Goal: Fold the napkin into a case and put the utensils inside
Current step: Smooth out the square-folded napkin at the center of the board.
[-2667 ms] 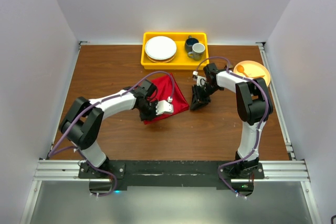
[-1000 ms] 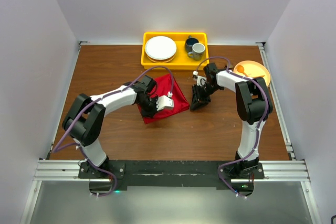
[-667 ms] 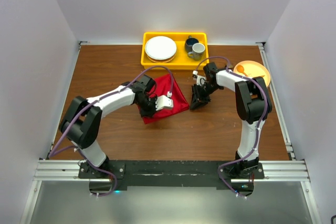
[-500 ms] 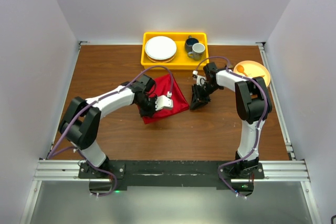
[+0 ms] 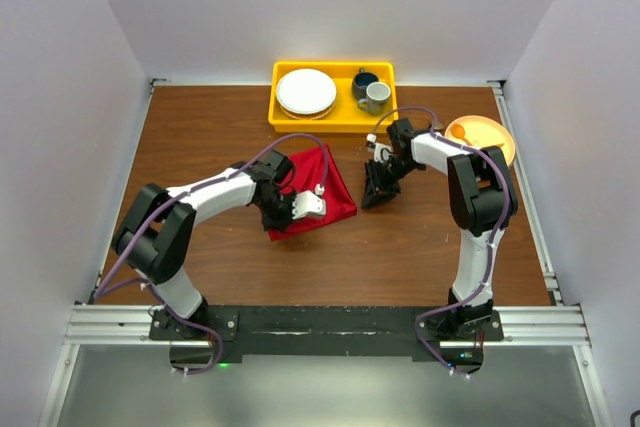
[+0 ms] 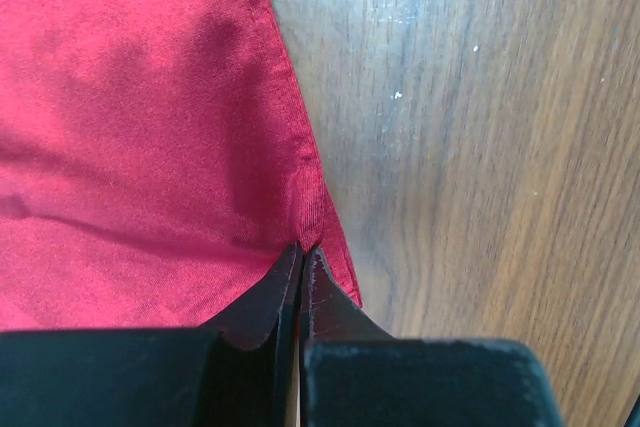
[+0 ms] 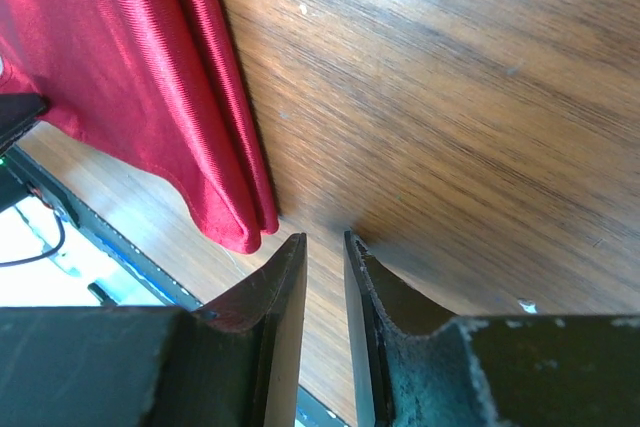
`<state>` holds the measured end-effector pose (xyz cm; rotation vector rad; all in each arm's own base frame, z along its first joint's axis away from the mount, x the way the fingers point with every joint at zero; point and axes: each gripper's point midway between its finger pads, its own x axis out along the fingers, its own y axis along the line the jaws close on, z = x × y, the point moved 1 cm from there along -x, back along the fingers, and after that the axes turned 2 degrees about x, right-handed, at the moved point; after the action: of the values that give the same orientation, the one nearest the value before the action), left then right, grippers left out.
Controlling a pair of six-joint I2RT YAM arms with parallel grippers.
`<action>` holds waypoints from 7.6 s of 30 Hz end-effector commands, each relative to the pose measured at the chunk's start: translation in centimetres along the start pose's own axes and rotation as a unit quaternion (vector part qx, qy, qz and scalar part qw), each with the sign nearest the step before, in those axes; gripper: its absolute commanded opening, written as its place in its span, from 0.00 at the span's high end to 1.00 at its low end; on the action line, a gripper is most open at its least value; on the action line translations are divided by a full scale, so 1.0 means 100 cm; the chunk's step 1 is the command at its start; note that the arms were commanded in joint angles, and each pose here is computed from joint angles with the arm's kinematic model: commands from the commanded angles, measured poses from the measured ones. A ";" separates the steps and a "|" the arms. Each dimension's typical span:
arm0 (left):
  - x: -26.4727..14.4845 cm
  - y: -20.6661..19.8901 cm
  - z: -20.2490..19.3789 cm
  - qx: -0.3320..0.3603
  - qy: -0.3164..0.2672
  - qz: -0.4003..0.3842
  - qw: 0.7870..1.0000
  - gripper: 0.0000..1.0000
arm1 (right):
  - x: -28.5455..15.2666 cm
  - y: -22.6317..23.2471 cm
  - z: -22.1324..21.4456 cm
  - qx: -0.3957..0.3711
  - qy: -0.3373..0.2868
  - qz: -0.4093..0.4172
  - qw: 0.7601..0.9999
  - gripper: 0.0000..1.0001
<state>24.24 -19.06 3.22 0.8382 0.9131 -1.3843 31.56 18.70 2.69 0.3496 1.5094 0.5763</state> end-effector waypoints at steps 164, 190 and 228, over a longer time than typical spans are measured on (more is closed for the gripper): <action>-0.092 0.097 0.000 -0.610 -0.439 0.020 0.659 0.00 | -0.004 0.106 -0.008 -0.201 0.023 0.140 0.969 0.03; -0.001 0.140 0.146 -0.630 -0.451 -0.099 0.625 0.00 | 0.044 0.072 -0.048 -0.050 0.067 0.186 0.979 0.04; -0.131 0.133 0.054 -0.311 -0.403 0.138 0.850 0.00 | 0.004 0.080 -0.024 -0.106 0.033 0.162 0.980 0.32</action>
<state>40.94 -22.68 14.02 -0.6593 0.6620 -0.8274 26.74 25.87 4.90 0.5953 1.5465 0.9997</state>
